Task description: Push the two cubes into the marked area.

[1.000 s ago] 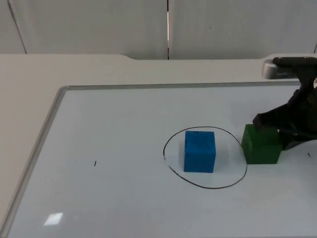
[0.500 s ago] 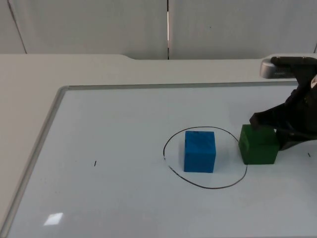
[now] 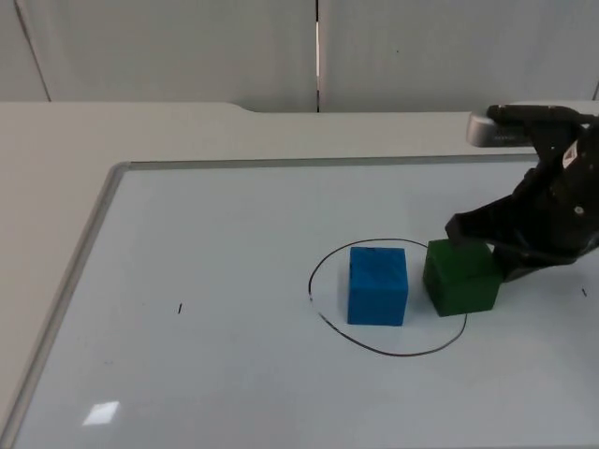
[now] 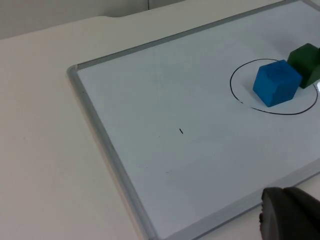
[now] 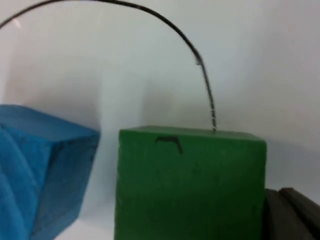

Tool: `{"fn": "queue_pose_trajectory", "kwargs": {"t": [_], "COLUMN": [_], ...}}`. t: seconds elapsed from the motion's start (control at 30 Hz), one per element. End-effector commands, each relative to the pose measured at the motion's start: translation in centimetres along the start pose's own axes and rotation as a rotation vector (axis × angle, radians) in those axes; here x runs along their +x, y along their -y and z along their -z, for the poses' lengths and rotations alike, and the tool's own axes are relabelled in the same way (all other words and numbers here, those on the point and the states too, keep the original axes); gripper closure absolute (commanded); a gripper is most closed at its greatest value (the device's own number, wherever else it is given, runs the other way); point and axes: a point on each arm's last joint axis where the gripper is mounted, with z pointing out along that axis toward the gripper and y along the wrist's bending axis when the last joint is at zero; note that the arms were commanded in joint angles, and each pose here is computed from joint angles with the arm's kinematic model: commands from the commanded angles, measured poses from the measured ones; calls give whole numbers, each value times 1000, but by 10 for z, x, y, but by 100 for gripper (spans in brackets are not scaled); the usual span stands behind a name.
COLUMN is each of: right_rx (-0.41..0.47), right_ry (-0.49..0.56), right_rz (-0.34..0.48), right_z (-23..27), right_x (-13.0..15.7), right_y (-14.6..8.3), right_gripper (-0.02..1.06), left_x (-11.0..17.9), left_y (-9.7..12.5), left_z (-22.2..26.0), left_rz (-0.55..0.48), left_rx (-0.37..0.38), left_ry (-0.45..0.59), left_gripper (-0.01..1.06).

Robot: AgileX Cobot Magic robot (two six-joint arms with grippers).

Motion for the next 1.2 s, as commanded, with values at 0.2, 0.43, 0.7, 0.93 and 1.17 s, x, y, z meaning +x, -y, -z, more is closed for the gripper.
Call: {"fn": "queue_pose_trajectory", "kwargs": {"t": [0.2, 0.43, 0.7, 0.93, 1.17], "right_rx": [-11, -13, -15, -38, -42], "right_ry": [17, -13, -33, -1, 8], "right_rz": [-11, -22, -14, 32, 31], "right_z": [0, 0, 0, -1, -1], "right_x": [-1, 2, 4, 5, 5], "right_y": [-4, -4, -6, -25, -28], "right_gripper": [104, 104, 104, 104, 104], "left_x": [1, 1, 1, 1, 1], "left_y": [-1, -1, -1, -1, -1], "left_z": [0, 0, 0, 0, 0], "left_rz": [-2, -2, -2, -2, -2], "left_rx": [-10, -10, -10, -10, -10], "left_ry": [0, 0, 0, 0, 0], "left_gripper": [105, 105, 105, 105, 105]}}
